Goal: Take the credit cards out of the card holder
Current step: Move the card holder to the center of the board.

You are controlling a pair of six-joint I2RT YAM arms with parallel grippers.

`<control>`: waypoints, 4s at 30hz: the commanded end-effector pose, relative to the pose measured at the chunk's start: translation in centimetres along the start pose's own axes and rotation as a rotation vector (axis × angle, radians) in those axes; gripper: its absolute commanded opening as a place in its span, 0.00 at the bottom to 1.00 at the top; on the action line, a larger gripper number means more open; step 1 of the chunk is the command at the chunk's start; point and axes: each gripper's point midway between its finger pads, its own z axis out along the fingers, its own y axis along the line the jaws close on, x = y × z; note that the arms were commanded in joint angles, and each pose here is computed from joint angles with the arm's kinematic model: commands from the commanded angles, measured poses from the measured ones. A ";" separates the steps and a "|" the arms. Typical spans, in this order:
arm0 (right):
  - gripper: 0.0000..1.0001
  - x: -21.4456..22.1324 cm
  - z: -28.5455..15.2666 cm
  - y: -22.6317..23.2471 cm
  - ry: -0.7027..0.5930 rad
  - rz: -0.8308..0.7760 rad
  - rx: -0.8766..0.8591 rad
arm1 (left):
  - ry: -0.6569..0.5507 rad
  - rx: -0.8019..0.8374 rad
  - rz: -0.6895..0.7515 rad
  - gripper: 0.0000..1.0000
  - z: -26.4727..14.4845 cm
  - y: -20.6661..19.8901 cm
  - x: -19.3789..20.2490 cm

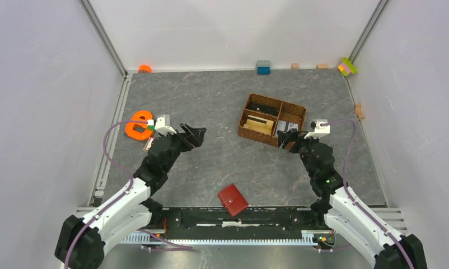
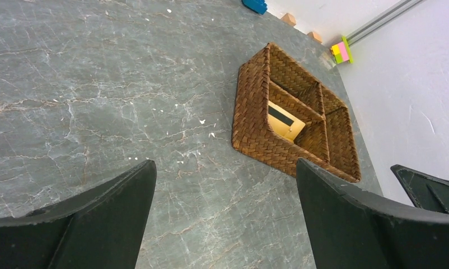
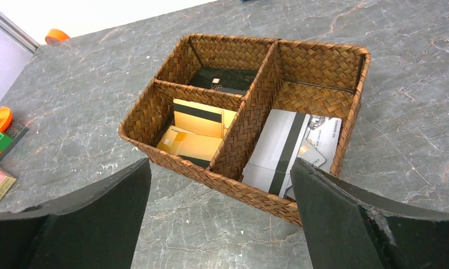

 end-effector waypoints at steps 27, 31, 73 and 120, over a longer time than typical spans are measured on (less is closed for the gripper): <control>0.98 17.0 -11.2 14.2 0.715 -0.395 -0.549 | -0.048 0.014 0.007 0.98 0.0 -0.3 -0.7; 0.98 18.7 -12.5 15.6 0.752 -0.476 -0.535 | -0.050 0.005 0.011 0.99 0.0 -0.1 -0.8; 0.81 19.5 -7.4 17.2 0.809 -0.477 -0.403 | 0.004 -0.005 0.012 0.99 0.6 -0.2 0.4; 0.44 17.4 0.2 12.4 0.656 0.008 -0.429 | 0.599 -0.027 0.081 0.75 4.2 -0.2 14.2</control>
